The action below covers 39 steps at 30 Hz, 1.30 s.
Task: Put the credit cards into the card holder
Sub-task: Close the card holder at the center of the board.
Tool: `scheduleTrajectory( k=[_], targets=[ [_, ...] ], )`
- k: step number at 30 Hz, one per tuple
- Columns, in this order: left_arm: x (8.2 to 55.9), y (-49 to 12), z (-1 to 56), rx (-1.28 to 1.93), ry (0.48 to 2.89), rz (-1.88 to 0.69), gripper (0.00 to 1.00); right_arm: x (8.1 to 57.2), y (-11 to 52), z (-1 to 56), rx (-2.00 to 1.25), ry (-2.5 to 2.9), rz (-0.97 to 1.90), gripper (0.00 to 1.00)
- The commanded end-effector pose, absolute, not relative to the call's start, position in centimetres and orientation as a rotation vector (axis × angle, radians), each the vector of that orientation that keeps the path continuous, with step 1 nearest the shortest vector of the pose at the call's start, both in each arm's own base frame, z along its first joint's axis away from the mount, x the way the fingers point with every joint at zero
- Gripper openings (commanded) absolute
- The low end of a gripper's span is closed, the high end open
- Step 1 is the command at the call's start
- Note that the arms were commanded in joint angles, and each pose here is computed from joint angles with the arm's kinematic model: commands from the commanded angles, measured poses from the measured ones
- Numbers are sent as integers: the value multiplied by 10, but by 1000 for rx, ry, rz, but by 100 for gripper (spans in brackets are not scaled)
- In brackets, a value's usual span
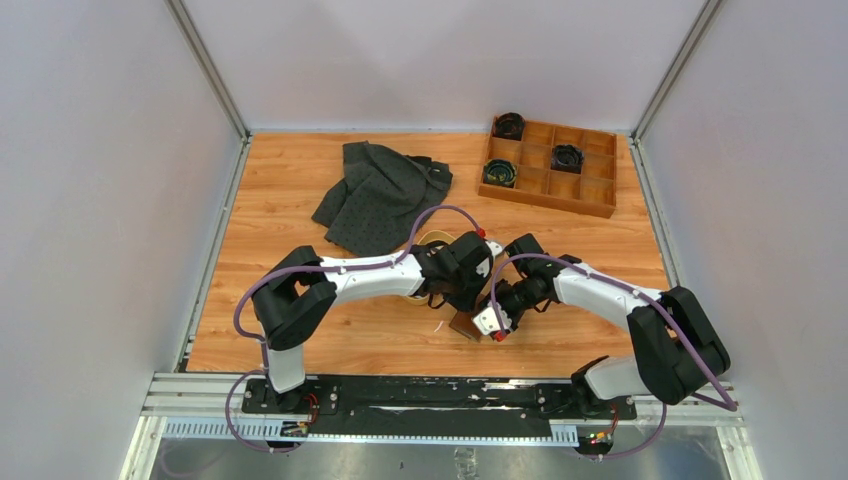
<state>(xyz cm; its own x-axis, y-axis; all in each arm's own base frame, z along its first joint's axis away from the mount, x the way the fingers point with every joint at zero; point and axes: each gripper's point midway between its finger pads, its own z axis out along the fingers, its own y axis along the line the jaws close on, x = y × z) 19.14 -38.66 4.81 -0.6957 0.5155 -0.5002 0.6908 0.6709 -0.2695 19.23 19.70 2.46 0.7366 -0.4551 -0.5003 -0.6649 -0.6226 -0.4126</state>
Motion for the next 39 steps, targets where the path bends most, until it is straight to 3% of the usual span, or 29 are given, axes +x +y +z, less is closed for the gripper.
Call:
scheduleTrajectory(
  k=[1, 25, 39],
  targets=[
    [164, -400, 56, 1094, 2471, -768, 0, 160, 149, -22, -2553, 1101, 526, 22],
    [166, -405, 41, 1083, 2503, -765, 2, 160, 149, -21, -2555, 1101, 525, 22],
    [161, -408, 40, 1033, 2515, -823, 34, 159, 149, -21, -2555, 1106, 527, 22]
  ],
)
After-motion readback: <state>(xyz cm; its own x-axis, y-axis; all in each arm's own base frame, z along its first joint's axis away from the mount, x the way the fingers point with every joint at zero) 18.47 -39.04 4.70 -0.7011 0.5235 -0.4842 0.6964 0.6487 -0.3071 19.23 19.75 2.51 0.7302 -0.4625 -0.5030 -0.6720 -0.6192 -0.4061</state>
